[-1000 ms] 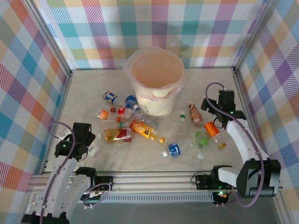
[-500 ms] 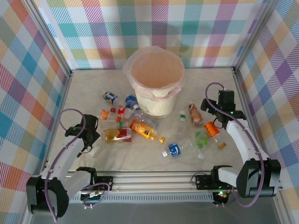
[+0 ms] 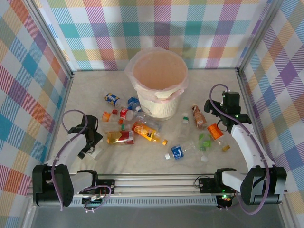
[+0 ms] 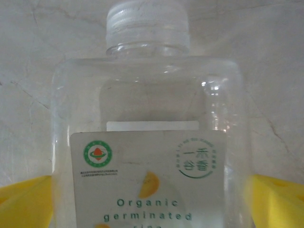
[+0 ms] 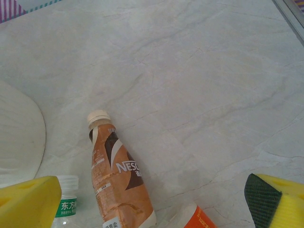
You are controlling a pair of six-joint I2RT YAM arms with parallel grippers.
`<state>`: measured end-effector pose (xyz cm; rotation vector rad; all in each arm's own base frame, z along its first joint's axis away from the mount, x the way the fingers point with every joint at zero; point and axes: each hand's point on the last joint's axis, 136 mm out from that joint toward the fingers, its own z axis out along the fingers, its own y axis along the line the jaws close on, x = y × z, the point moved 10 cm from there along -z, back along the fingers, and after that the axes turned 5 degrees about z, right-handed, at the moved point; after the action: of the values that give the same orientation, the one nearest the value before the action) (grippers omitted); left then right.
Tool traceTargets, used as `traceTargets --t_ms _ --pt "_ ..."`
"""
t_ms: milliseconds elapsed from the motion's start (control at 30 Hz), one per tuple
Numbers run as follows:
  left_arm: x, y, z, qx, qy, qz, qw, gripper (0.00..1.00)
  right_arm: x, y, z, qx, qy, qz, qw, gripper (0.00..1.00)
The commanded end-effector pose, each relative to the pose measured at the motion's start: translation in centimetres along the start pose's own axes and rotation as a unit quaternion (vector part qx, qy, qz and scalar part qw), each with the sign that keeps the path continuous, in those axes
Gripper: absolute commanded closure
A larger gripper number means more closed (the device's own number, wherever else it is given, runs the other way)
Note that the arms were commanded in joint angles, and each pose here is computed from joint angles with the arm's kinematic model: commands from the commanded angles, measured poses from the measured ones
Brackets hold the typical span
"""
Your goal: Put the plastic bottles in the bin
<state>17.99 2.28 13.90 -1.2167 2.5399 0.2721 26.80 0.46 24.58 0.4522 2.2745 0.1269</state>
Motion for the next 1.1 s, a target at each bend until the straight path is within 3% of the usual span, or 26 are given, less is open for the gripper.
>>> traceTargets --t_ms 0,333,667,1067 --pt "0.3 0.5 0.9 0.014 0.016 -0.015 1.000 0.00 0.1 0.0 -0.3 -0.012 -0.005 -0.001 1.000 0.00" --pt "0.3 1.1 2.5 0.036 0.031 -0.056 0.997 0.01 0.4 -0.1 -0.3 -0.012 0.004 0.002 1.000 0.00" --pt "-0.6 1.0 0.5 0.069 0.007 -0.076 0.995 0.32 0.2 -0.1 -0.6 -0.012 -0.001 0.006 1.000 0.00" --pt "-2.9 2.0 -6.8 0.124 -0.071 -0.080 0.987 0.51 -0.5 0.1 -1.9 -0.009 -0.004 0.011 1.000 0.00"
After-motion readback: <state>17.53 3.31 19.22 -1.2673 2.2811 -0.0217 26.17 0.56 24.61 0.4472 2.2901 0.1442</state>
